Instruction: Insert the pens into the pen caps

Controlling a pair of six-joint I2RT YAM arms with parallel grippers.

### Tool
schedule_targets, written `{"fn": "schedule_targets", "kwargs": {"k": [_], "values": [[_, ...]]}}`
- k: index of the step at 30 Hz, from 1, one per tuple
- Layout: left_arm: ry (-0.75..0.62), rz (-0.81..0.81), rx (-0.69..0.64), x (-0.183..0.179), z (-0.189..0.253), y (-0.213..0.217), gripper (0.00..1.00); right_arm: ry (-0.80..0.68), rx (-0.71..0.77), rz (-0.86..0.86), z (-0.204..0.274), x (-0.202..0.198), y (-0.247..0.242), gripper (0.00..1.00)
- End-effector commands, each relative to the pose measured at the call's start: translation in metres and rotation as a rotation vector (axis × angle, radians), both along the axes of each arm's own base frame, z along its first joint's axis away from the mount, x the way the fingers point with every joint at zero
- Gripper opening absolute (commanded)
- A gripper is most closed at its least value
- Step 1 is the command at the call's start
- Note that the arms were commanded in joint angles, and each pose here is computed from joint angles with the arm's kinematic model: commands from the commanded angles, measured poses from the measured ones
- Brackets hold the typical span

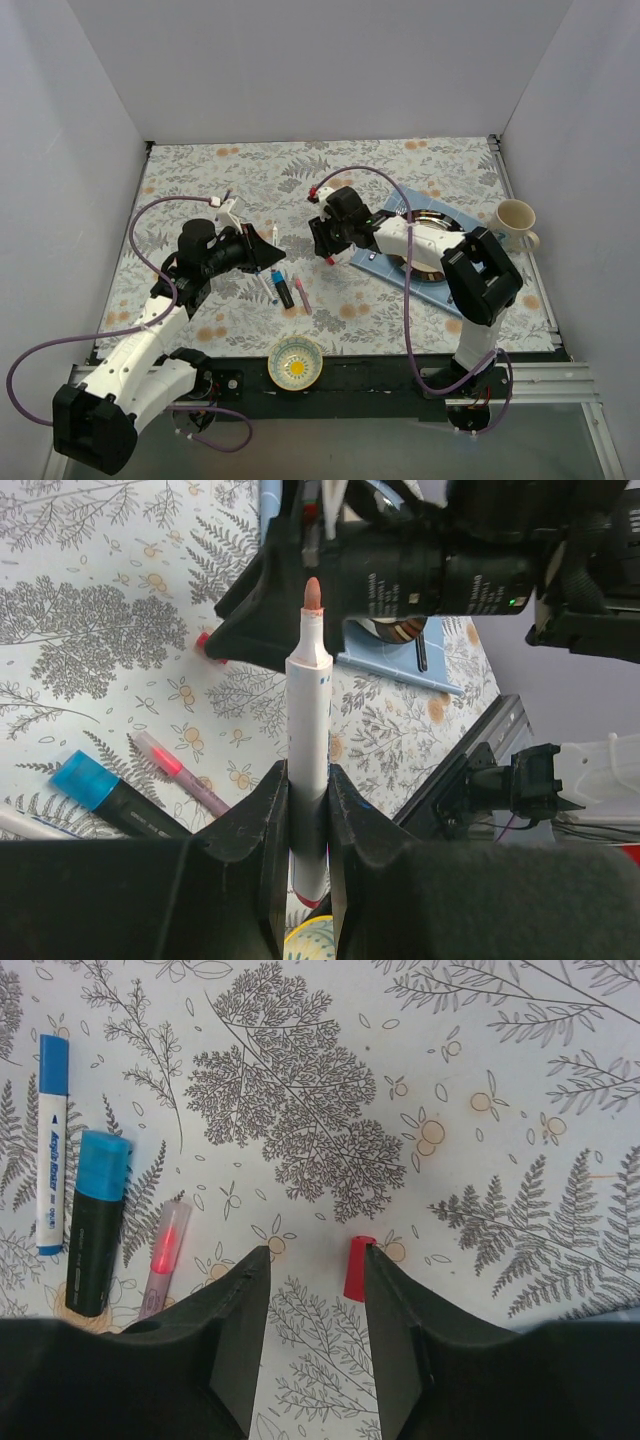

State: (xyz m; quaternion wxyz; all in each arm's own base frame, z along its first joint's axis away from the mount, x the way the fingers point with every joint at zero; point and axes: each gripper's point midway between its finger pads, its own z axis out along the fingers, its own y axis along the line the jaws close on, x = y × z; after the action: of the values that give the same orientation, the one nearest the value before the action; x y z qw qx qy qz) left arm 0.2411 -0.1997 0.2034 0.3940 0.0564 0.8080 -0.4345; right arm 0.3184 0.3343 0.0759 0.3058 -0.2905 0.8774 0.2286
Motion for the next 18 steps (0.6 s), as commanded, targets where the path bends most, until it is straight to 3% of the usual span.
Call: {"fn": "schedule_targets", "kwargs": {"k": [1, 7, 18], "values": [[-0.081, 0.029, 0.019, 0.002, 0.015, 0.006, 0.00, -0.045, -0.099, 0.015, -0.001, 0.008, 0.005, 0.50], [-0.084, 0.023, 0.023, 0.001, 0.016, 0.006, 0.00, -0.077, -0.222, -0.013, -0.021, 0.011, -0.001, 0.49], [-0.089, 0.021, 0.023, 0.000, 0.016, 0.006, 0.00, -0.037, -0.257, 0.003, -0.042, 0.002, -0.006, 0.43]]}}
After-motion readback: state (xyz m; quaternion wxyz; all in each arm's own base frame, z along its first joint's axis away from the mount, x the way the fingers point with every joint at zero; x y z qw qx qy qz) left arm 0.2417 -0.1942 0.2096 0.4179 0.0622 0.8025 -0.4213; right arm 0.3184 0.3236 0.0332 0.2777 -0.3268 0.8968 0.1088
